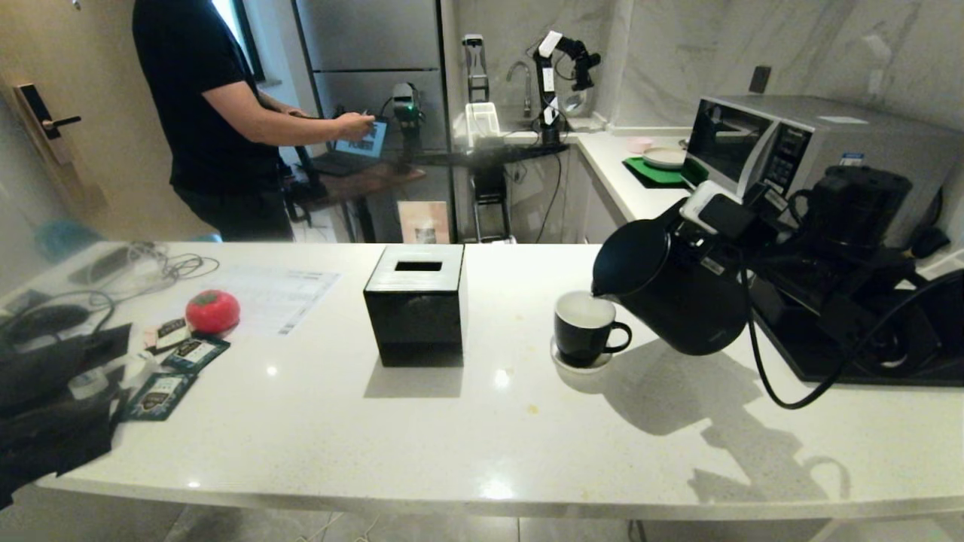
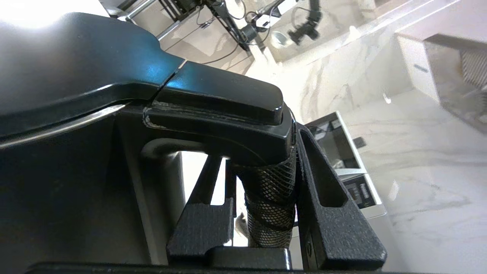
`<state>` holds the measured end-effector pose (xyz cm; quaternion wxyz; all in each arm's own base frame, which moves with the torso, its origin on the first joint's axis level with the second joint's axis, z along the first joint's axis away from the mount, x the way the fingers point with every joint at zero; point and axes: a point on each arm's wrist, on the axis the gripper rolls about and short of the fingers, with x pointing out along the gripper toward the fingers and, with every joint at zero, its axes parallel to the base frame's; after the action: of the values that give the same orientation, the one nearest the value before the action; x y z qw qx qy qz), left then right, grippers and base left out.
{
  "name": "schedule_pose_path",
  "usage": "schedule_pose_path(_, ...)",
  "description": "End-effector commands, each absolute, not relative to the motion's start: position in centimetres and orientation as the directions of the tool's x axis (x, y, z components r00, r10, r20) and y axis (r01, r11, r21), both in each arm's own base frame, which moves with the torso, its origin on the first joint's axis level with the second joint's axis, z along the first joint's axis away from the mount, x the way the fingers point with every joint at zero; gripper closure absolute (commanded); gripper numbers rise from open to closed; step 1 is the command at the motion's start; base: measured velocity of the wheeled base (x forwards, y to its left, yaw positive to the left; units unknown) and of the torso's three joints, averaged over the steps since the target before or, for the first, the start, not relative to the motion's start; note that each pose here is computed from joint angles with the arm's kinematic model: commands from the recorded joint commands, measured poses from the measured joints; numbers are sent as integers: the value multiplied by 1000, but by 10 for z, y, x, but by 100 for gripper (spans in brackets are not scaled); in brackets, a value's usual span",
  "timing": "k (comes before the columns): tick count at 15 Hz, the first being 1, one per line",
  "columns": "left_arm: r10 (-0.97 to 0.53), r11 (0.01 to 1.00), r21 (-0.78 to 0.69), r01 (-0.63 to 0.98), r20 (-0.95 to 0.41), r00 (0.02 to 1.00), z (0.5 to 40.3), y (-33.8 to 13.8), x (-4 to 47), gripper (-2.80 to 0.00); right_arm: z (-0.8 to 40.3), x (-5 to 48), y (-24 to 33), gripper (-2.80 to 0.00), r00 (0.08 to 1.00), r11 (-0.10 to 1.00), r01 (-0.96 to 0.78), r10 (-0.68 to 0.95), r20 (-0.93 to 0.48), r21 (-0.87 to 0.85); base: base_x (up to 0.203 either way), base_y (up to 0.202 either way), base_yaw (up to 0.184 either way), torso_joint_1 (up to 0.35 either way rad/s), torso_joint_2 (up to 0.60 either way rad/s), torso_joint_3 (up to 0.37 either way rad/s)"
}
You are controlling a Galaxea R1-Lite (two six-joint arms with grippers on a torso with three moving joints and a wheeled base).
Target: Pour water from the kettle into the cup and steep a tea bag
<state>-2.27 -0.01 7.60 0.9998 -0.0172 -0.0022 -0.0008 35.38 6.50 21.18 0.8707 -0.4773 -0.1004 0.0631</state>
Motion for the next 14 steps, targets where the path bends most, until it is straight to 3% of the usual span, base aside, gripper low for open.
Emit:
schedule_pose_path(1, -2, 999, -35, 2, 5, 1000, 76, 0, -23, 0, 212, 354, 65, 0, 971, 527, -6, 206, 121, -850, 0, 0, 0, 0, 0, 0)
schedule_pose_path(14, -2, 999, -35, 2, 5, 1000, 76, 0, -23, 0, 209, 353, 65, 0, 972, 517, -14, 206, 109, -856, 0, 0, 0, 0, 0, 0)
